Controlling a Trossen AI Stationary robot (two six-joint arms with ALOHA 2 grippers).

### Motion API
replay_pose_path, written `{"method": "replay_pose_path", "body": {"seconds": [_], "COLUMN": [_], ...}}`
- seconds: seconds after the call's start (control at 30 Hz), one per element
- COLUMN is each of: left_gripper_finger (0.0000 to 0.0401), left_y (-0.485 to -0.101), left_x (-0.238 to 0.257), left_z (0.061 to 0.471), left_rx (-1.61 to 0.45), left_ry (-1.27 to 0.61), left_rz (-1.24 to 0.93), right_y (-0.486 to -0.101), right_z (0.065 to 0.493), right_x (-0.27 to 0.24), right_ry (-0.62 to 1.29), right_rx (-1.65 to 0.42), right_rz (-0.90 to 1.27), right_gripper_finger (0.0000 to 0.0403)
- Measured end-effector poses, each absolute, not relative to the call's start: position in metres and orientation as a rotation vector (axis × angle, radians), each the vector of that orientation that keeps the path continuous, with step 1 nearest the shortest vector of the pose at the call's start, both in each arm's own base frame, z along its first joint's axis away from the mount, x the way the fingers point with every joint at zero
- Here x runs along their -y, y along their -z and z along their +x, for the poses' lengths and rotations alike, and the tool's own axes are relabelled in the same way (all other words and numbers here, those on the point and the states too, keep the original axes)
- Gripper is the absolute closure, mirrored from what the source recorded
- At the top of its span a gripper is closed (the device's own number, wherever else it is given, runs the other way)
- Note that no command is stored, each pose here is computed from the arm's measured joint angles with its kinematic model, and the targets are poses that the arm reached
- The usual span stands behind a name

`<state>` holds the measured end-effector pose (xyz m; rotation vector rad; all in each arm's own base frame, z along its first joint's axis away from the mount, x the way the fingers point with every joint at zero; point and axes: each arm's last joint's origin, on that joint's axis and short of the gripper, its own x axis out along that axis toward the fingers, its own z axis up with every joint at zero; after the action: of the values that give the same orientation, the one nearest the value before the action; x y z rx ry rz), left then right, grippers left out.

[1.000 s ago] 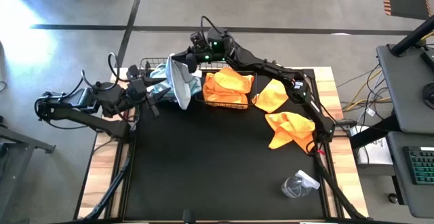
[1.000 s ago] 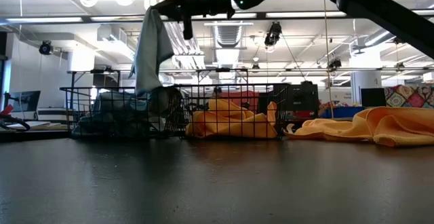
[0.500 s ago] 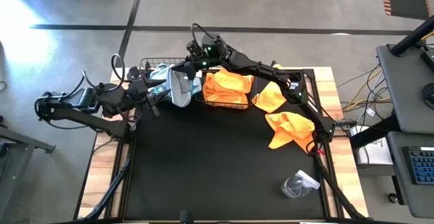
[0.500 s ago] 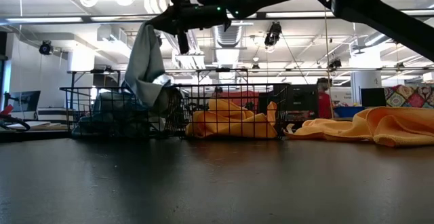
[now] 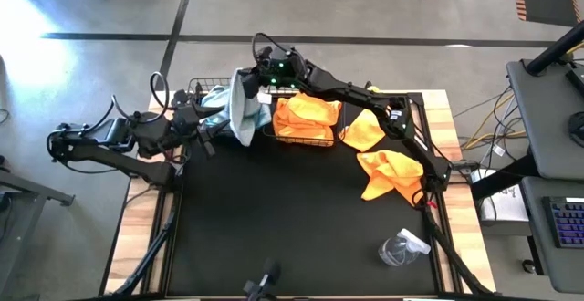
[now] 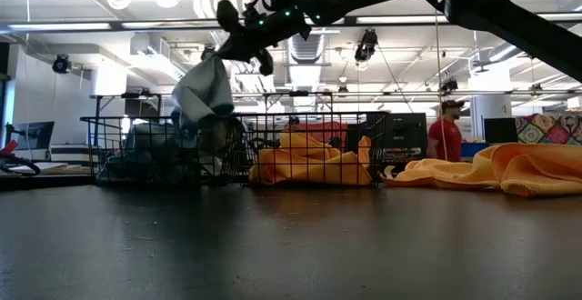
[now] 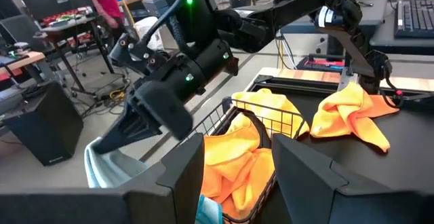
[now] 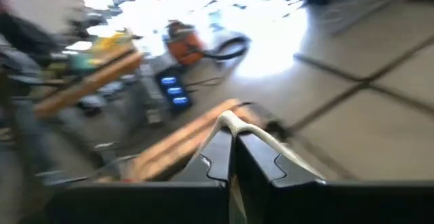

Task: Sort microfiber towel by color & place in baskets
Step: Put the blue towel into the left black wire basket, then put the yellow towel into the right black wire basket

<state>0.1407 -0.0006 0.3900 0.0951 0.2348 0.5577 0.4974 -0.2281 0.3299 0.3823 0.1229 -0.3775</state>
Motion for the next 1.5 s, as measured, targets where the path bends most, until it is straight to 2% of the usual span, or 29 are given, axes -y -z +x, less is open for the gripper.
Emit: {"method": "replay_pose_path", "body": {"seconds": [0.1,0.43,0.63,0.8,0.97,1.3,1.5], "left_gripper_finger": [0.0243,0.0243,0.0243,0.0243,0.0243,0.0243,0.0243], "left_y": [-0.389,-0.388,-0.386,-0.385,-0.384,-0.384,-0.384], "left_x": [0.001,0.001,0.001,0.002,0.002,0.002,0.002], "left_z": [0.141,0.144,0.148,0.151,0.152,0.152,0.152], "left_rx": [-0.239,-0.25,-0.261,-0.27,-0.27,-0.27,-0.27], "left_ry": [-0.558,-0.559,-0.559,-0.559,-0.56,-0.56,-0.56], "left_rz": [0.09,0.093,0.098,0.101,0.089,0.089,0.086], "right_y": [-0.327,-0.306,-0.299,-0.3,-0.301,-0.327,-0.344], "right_z": [0.496,0.489,0.486,0.486,0.477,0.441,0.407], "right_x": [0.23,0.227,0.224,0.219,0.208,0.191,0.181], "right_ry": [0.449,0.461,0.432,0.264,0.084,0.039,0.142], "right_rx": [-0.156,-0.407,-0.49,-0.498,-0.611,-0.799,-0.997], "right_rz": [0.341,0.286,0.291,0.369,0.495,0.402,0.271], "right_gripper_finger": [0.0394,0.0384,0.0334,0.0282,0.0252,0.0243,0.0243]}}
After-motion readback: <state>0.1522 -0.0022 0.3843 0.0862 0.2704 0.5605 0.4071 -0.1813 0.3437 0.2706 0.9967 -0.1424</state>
